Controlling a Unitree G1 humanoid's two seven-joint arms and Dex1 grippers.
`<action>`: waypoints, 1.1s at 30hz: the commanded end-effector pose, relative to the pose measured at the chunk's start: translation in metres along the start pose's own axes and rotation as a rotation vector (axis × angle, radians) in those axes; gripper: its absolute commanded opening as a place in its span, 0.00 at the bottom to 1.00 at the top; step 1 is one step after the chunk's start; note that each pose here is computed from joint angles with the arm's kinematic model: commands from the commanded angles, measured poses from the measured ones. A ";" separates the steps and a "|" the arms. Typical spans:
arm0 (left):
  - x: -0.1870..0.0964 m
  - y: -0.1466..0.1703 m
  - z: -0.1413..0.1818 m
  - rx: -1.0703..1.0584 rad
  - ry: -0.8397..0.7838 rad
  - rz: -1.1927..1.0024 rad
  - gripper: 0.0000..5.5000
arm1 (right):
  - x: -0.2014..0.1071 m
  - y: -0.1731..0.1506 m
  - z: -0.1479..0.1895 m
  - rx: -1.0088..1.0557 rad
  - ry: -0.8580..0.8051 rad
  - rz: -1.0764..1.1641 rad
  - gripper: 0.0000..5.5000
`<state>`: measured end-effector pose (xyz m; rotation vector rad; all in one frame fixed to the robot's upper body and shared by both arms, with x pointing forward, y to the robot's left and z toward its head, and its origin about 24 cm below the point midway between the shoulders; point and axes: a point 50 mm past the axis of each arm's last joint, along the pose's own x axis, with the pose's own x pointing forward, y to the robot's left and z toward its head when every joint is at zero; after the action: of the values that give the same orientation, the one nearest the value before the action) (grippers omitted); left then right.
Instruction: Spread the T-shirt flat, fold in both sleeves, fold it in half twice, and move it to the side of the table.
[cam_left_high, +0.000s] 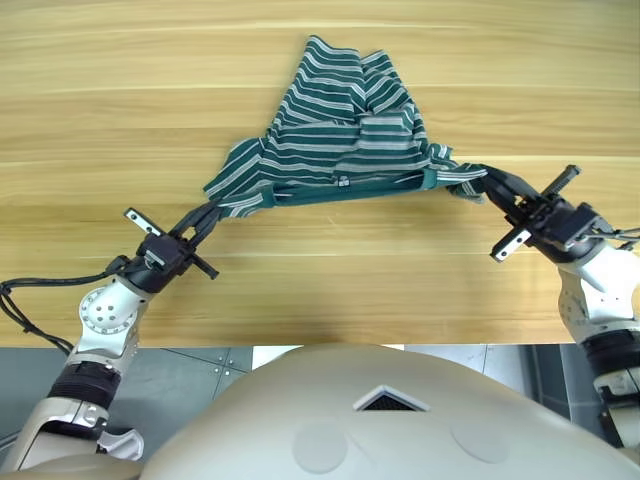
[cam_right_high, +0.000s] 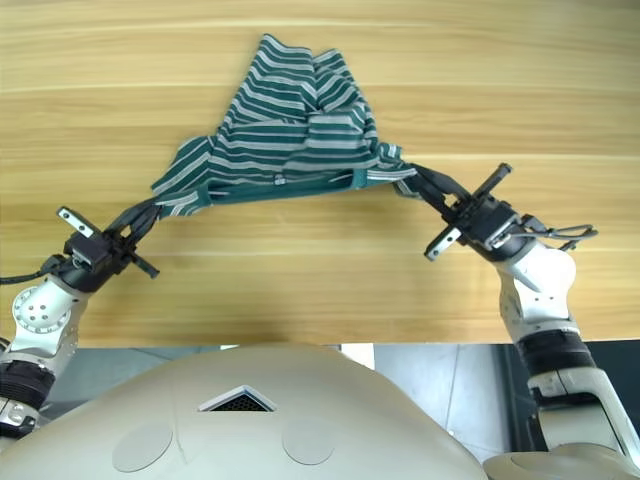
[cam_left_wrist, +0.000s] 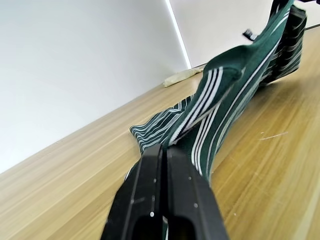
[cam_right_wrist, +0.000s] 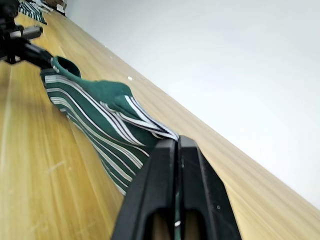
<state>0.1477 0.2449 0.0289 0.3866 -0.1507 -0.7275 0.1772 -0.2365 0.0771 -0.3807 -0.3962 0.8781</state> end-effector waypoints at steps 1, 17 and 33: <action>0.004 -0.003 -0.009 -0.048 0.062 -0.045 0.05 | -0.007 0.029 -0.026 0.001 0.250 0.176 0.00; -0.035 -0.003 0.014 -0.368 -0.142 0.157 0.51 | -0.013 0.055 -0.019 0.046 0.167 0.125 0.46; 0.115 0.095 -0.006 0.346 0.112 0.105 0.60 | 0.108 -0.026 -0.045 -0.304 0.215 0.125 0.47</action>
<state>0.2626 0.2604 0.0562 0.4750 -0.2172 -0.4103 0.2273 -0.2121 0.0966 -0.5922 -0.4082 0.8187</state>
